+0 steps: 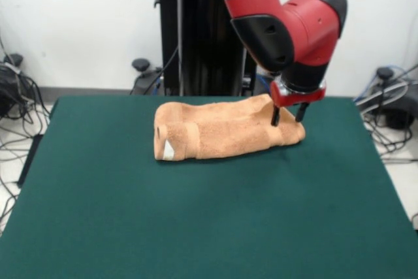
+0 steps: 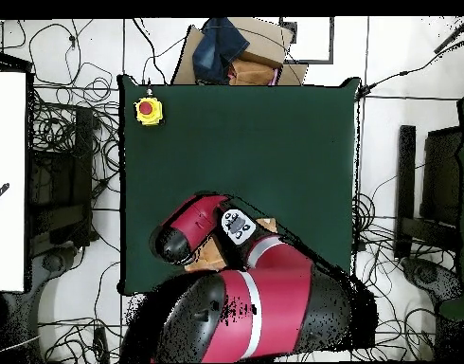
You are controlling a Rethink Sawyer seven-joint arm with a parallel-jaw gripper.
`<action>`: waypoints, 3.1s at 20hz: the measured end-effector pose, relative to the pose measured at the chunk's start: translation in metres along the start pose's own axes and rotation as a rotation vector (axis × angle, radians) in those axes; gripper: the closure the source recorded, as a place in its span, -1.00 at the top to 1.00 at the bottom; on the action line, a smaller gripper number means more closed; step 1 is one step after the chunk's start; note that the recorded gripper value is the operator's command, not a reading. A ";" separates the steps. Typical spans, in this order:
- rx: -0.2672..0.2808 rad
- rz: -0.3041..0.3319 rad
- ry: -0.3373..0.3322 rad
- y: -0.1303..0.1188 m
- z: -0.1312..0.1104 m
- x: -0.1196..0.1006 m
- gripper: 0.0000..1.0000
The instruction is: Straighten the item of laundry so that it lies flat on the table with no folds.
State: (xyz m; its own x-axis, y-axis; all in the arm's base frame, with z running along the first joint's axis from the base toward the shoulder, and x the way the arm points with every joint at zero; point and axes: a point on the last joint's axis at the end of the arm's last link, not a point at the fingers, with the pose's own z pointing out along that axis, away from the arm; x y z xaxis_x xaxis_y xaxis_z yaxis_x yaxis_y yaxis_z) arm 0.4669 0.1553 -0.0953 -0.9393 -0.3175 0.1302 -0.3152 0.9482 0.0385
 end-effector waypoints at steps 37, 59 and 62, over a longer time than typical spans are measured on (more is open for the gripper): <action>0.028 -0.151 0.045 0.021 0.010 0.048 1.00; 0.014 -0.278 0.066 0.041 0.051 0.090 1.00; 0.021 -0.275 0.065 0.037 0.052 0.092 1.00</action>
State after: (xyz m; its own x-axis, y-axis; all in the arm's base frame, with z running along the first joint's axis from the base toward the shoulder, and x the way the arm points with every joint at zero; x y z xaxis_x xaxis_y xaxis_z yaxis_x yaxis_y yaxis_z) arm 0.3622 0.1610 -0.1334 -0.8077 -0.5612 0.1810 -0.5602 0.8261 0.0611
